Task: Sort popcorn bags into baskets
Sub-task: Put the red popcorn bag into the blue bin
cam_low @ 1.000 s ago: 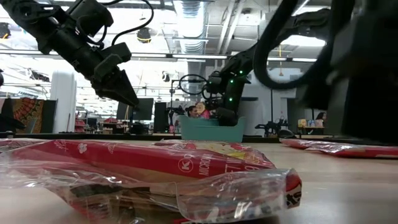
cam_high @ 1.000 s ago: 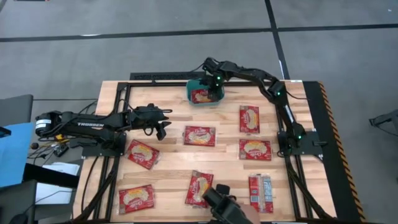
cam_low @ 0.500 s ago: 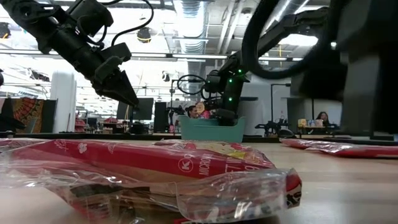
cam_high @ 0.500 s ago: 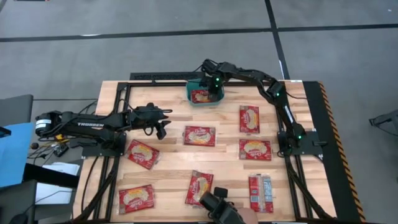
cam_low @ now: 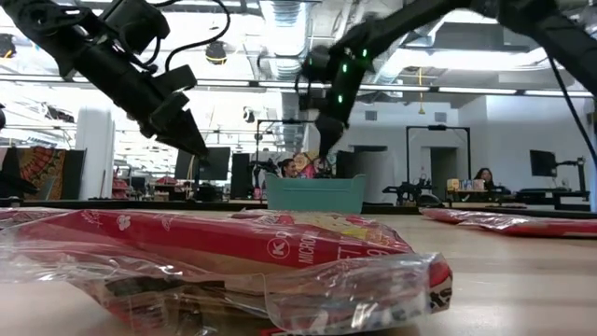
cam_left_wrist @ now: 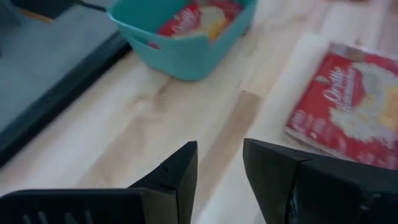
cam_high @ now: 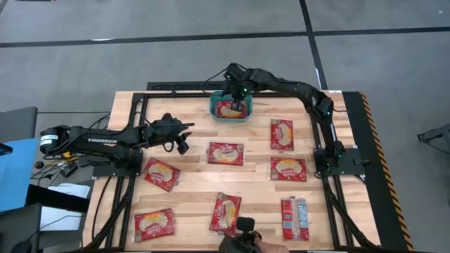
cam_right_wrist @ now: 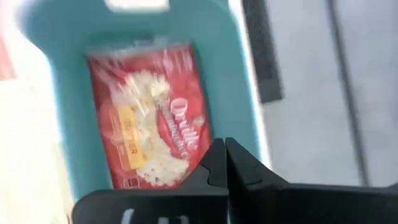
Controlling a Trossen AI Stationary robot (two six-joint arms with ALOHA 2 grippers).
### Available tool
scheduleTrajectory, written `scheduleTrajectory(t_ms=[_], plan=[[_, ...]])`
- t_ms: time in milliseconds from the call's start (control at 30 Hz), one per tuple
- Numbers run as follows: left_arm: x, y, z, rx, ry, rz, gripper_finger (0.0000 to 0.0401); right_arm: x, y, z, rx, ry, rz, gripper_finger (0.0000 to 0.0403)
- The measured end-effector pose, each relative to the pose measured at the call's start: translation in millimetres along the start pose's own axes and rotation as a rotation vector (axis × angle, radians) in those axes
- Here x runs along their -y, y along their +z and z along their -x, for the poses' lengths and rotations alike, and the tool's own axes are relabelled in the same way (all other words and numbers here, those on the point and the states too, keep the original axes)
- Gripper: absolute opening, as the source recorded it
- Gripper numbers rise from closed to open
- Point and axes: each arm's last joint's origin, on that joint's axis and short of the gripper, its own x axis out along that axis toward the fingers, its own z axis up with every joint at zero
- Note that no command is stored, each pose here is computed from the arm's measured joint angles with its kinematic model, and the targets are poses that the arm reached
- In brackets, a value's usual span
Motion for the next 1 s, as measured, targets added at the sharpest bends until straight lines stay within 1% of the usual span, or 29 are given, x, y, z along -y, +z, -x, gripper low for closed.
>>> scheduleTrajectory(t_ms=[67, 100, 167, 233, 467, 500, 600, 667, 733, 800, 900, 933, 1000], plan=[[0, 3, 0, 0.031, 0.008, 0.009, 0.0119, -2, 5, 11, 0.047, 0.019, 0.004, 0.0004], [0, 5, 0, 0.043, 0.004, 0.014, 0.0119, -2, 6, 11, 0.061, 0.041, -0.009, 0.0005], [1, 6, 0, 0.054, -0.014, 0.019, 0.0119, -2, 3, -2, 0.055, 0.085, -0.027, 0.0016], [1, 6, 0, 0.049, -0.03, 0.027, 0.0119, -2, -5, -25, 0.005, 0.13, -0.039, 0.0038], [1, 1, 0, 0.003, -0.033, 0.028, 0.0119, -3, -37, -96, -0.182, 0.208, -0.063, 0.014], [1, 1, 0, 0.004, -0.033, 0.028, 0.0119, -1, -39, -99, -0.188, 0.212, -0.061, 0.0157], [1, 1, 0, 0.002, -0.033, 0.019, 0.0119, 5, -45, -102, -0.158, 0.304, -0.101, 0.021], [1, 1, 0, 0.002, -0.035, 0.019, 0.0119, 9, -48, -102, -0.158, 0.328, -0.109, 0.0242], [1, 1, 0, 0.001, -0.041, 0.019, 0.0119, 9, -50, -101, -0.162, 0.352, -0.099, 0.0265], [1, 1, 0, 0.001, -0.046, 0.02, 0.0119, 8, -51, -101, -0.159, 0.385, -0.094, 0.0279], [1, 1, 0, 0.001, -0.046, 0.019, 0.0119, 5, -56, -109, -0.185, 0.435, -0.091, 0.0284], [1, 1, 0, 0.001, -0.046, 0.019, 0.0119, 2, -58, -113, -0.216, 0.421, -0.08, 0.0285], [1, 1, 0, 0.001, -0.046, 0.019, 0.0119, -6, -56, -119, -0.287, 0.326, -0.036, 0.0285]])
